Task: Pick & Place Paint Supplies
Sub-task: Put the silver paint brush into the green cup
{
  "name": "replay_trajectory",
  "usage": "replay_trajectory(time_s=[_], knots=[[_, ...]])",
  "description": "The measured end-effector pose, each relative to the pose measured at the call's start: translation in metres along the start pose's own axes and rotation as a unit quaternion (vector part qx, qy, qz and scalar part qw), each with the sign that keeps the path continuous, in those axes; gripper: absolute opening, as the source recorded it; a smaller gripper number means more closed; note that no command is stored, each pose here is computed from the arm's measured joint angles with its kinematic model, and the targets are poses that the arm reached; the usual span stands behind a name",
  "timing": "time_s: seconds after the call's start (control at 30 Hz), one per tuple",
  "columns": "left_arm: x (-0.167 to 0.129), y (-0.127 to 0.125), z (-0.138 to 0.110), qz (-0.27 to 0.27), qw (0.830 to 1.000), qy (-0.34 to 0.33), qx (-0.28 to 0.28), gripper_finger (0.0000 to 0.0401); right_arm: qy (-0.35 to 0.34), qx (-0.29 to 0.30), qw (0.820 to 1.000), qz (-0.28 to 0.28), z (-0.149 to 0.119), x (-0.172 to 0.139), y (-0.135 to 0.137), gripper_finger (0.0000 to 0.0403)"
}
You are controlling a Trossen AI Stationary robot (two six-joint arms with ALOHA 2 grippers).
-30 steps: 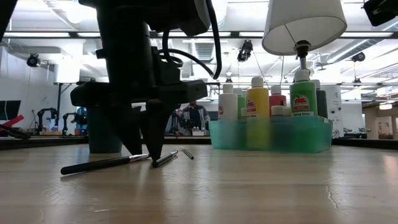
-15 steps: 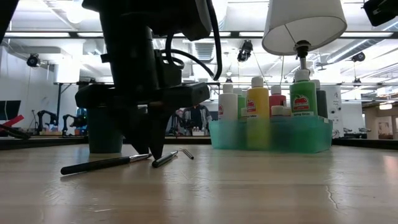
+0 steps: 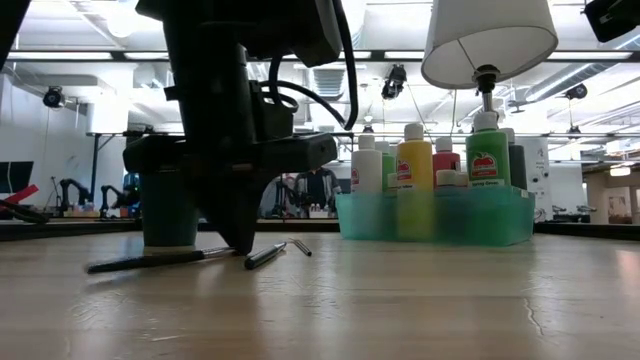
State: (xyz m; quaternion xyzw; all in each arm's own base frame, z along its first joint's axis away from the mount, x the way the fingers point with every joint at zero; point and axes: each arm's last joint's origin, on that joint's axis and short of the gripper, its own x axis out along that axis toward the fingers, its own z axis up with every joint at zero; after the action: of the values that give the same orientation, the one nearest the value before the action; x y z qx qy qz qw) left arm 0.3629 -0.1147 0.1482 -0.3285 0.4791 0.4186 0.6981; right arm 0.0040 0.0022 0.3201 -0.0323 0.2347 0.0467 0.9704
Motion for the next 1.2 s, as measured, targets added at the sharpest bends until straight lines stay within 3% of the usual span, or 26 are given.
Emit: replay_trajectory(time_s=[0.1,0.57,0.93,1.2], knots=[[0.0,0.0,0.0,0.0,1.0,0.003,0.004,0.0007,0.0,0.0,1.0,0.0,0.0,0.0,0.0,0.0008],[-0.02,-0.005,0.006,-0.039,0.999,0.005,0.033,0.0002,0.0,0.0,1.0,0.0,0.0,0.0,0.0,0.0008],[-0.062,-0.007,0.021,-0.091,0.989,-0.09,0.07,0.0001,0.0,0.0,1.0,0.0,0.0,0.0,0.0,0.0008],[-0.114,0.007,0.042,-0.119,0.961,-0.228,0.101,0.0,0.0,0.0,1.0,0.0,0.0,0.0,0.0,0.0008]])
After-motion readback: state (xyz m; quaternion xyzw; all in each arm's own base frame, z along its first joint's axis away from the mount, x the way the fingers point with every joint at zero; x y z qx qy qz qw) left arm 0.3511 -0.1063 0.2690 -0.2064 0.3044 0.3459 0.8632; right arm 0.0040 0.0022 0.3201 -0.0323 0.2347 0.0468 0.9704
